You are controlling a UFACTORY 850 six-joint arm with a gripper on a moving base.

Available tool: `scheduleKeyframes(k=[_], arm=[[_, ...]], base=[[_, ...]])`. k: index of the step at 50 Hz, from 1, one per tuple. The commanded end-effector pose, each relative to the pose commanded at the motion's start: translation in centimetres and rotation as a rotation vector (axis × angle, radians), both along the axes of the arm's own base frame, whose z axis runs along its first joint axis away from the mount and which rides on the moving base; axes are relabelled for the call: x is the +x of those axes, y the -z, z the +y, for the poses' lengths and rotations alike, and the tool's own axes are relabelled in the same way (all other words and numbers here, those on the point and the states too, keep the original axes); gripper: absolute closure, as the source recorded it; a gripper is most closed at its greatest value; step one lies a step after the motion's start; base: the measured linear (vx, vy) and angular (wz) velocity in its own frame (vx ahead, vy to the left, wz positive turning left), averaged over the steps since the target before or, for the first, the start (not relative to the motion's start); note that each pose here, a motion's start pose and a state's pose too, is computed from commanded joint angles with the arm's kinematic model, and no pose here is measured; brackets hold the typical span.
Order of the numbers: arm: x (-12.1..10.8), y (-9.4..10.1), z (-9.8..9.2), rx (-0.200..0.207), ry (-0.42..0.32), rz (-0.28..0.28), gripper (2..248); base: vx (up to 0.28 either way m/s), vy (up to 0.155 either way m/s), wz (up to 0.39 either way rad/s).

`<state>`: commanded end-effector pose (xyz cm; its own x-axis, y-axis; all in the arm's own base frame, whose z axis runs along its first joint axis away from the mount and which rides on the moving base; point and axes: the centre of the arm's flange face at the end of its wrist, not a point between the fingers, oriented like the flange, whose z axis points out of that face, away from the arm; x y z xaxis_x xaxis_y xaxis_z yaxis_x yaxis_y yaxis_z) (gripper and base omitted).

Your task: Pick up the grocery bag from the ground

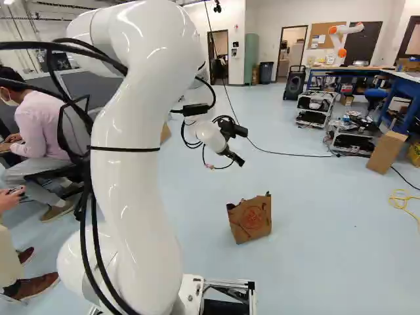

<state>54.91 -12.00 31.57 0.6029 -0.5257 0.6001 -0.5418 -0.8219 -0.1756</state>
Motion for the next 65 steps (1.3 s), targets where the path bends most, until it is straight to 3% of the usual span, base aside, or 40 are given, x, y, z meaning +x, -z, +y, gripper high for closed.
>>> scheduleKeyframes(k=[19, 33, 52, 65], arm=[[4.0, 1.5, -2.0, 0.136, 0.045, 0.111, 3], [6.6, 2.5, -4.2, 0.234, 0.106, 0.151, 3], [9.2, 7.6, -8.2, 0.367, 0.243, 0.187, 3], [10.3, 11.2, -9.7, 0.461, 0.325, 0.21, 3]], base=[[0.0, 0.0, 0.0], [0.0, 0.0, 0.0], [0.0, 0.0, 0.0], [0.0, 0.0, 0.0]])
